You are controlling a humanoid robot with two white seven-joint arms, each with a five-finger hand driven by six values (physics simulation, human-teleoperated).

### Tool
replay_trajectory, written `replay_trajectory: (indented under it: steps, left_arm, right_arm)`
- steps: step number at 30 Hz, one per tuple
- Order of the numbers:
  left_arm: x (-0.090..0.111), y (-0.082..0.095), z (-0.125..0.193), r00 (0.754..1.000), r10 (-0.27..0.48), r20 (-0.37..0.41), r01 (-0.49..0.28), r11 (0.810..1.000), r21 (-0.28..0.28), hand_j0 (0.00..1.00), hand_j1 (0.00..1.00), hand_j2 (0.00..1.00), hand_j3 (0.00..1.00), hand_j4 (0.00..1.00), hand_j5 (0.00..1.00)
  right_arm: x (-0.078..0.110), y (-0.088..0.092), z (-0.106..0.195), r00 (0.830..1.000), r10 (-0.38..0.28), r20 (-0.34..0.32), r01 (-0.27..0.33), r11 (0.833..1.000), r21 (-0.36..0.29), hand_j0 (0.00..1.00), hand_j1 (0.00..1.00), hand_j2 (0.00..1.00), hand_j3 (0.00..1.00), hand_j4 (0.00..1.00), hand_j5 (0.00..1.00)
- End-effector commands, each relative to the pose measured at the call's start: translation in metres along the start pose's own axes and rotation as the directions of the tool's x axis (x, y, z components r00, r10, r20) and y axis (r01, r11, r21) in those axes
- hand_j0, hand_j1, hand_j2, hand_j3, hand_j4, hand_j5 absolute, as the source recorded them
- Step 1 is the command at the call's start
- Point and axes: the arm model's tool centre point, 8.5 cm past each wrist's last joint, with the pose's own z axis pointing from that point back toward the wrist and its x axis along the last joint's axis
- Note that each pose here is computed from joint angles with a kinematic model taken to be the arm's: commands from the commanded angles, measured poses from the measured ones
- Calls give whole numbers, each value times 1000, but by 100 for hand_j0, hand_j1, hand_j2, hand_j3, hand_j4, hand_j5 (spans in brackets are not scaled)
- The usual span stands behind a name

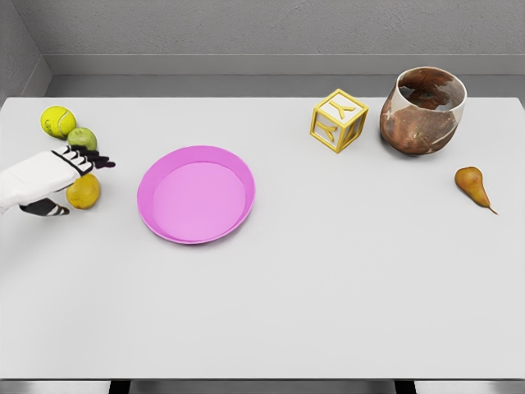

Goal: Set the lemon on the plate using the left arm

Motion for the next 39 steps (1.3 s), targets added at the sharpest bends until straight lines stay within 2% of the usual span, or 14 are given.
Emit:
replay_trajectory:
  steps: [1, 8, 17, 22, 31, 39]
  left_arm:
    - [-2, -5, -1, 1000, 12, -7, -12, 1000, -7, 100, 100, 100, 100, 100, 100]
    - [-3, -7, 0, 1000, -12, -12, 12, 1000, -26, 100, 100, 100, 100, 100, 100]
    - [-3, -3, -1, 1000, -18, -12, 18, 1000, -18, 100, 100, 100, 100, 100, 100]
    - [-3, -3, -2, 999, -31, -12, 31, 999, -26, 93, 93, 93, 93, 93, 93]
    - [0, -8, -4, 999, -40, -5, 40, 998, -42, 93, 93, 93, 93, 93, 93]
    - [0, -10, -4, 999, -51, -6, 51, 997, -52, 80, 80, 80, 80, 80, 80]
  right_arm:
    - [0, 0, 0, 1000, 0, 0, 0, 1000, -1, 100, 100, 100, 100, 100, 100]
    - [0, 0, 0, 1000, 0, 0, 0, 1000, 1, 100, 100, 100, 100, 100, 100]
    - [0, 0, 0, 1000, 0, 0, 0, 1000, 1, 100, 100, 100, 100, 100, 100]
    - [0, 0, 0, 1000, 0, 0, 0, 1000, -1, 100, 100, 100, 100, 100, 100]
    - [0, 0, 0, 1000, 0, 0, 0, 1000, 1, 100, 100, 100, 100, 100, 100]
    - [0, 0, 0, 1000, 0, 0, 0, 1000, -1, 100, 100, 100, 100, 100, 100]
